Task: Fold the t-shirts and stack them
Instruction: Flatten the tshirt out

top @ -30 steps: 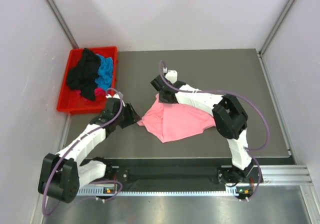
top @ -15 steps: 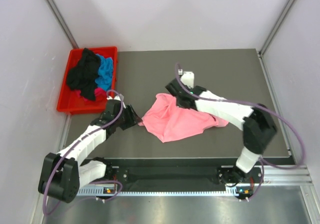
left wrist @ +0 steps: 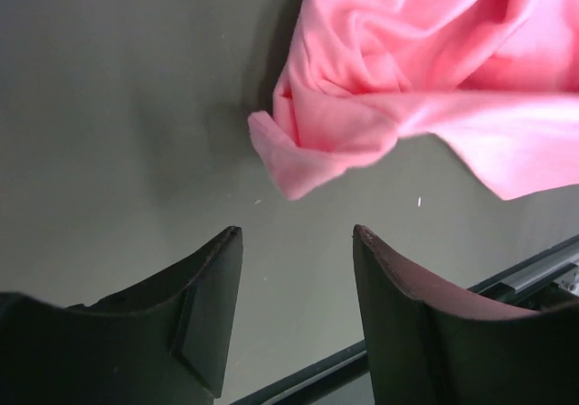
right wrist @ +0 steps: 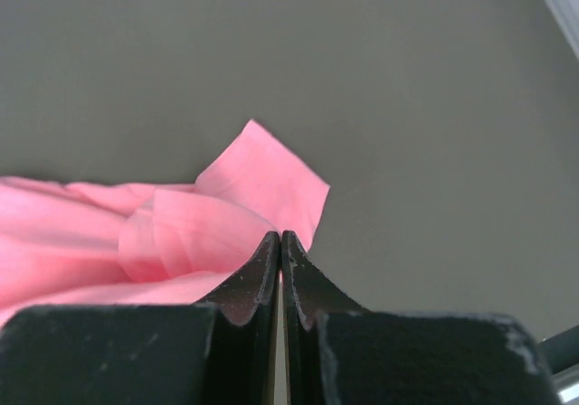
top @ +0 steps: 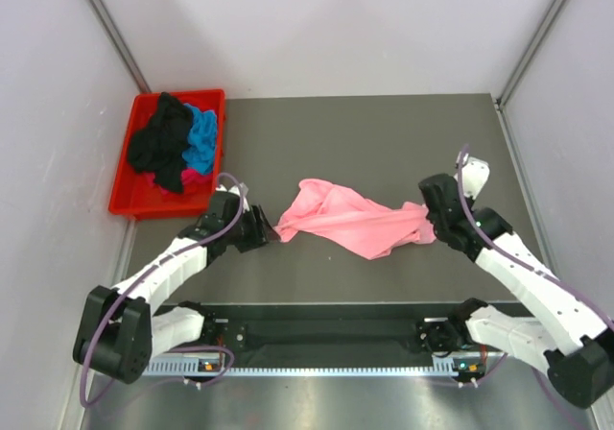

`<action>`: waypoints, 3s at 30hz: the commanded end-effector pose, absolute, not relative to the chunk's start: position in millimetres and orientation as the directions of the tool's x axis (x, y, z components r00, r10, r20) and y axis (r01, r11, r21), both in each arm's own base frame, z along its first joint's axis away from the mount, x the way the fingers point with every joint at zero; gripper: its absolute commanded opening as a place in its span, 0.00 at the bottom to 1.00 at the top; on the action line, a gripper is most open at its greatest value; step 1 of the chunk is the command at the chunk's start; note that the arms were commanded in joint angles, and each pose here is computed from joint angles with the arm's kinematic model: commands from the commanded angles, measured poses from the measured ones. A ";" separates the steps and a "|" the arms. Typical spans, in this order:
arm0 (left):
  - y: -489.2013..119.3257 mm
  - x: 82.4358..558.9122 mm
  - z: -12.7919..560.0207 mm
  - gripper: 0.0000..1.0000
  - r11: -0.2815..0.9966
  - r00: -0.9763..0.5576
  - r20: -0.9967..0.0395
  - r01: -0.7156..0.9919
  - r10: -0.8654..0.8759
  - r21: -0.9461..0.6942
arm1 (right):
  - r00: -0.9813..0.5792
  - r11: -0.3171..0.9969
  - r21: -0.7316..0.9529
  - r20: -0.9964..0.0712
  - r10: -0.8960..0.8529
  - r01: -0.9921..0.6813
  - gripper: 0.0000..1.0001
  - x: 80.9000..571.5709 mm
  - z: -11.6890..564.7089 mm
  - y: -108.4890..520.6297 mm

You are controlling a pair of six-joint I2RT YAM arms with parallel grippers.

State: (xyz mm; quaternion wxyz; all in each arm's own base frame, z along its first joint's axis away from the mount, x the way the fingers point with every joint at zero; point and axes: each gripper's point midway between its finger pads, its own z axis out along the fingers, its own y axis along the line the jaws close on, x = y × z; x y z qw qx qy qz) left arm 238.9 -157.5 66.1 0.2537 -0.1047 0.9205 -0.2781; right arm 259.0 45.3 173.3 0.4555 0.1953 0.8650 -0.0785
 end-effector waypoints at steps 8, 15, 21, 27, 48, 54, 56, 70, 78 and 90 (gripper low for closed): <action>-181.6 257.9 82.6 0.57 0.780 -0.867 -0.405 0.031 -0.290 -0.625 | -0.431 0.885 0.075 -0.853 0.296 0.459 0.00 251.0 188.6 22.8; -189.2 248.7 75.6 0.54 0.779 -0.880 -0.401 0.058 -0.255 -0.624 | -0.448 0.909 0.111 -0.842 0.300 0.401 0.00 258.8 178.5 38.1; -179.9 254.1 55.7 0.57 0.829 -0.871 -0.421 0.030 -0.252 -0.558 | -0.455 0.921 0.124 -0.840 0.296 0.370 0.00 264.5 176.9 46.0; -172.1 267.6 33.1 0.45 0.885 -0.888 -0.401 -0.015 -0.226 -0.466 | -0.442 0.929 0.134 -0.850 0.287 0.344 0.00 271.2 191.7 51.0; -197.7 289.9 312.6 0.00 0.890 -0.629 -0.759 0.235 -0.167 -0.391 | -0.006 0.928 0.226 -0.971 0.238 0.296 0.00 283.3 447.0 21.2; -224.5 250.5 253.6 0.00 0.850 -0.747 -0.660 0.295 -0.080 -0.437 | -0.168 0.922 0.183 -0.953 0.252 0.340 0.00 248.9 365.1 8.6; -230.5 245.0 213.4 0.00 0.850 -0.800 -0.597 0.268 -0.066 -0.453 | -0.235 0.916 0.144 -0.941 0.244 0.374 0.00 239.2 325.3 2.7; -287.2 248.1 160.6 0.54 0.761 -0.847 -0.528 0.302 -0.063 -0.575 | -0.325 0.881 0.051 -0.918 0.226 0.470 0.00 228.1 269.1 -12.1; -178.7 319.6 129.8 0.52 0.887 -0.784 -0.564 0.036 -0.260 -0.460 | -0.337 0.918 0.119 -0.906 0.257 0.378 0.00 231.3 259.3 7.1; -215.7 304.6 107.1 0.41 0.856 -0.851 -0.521 0.219 -0.066 -0.467 | -0.365 0.946 0.134 -0.899 0.241 0.295 0.00 237.5 247.9 23.5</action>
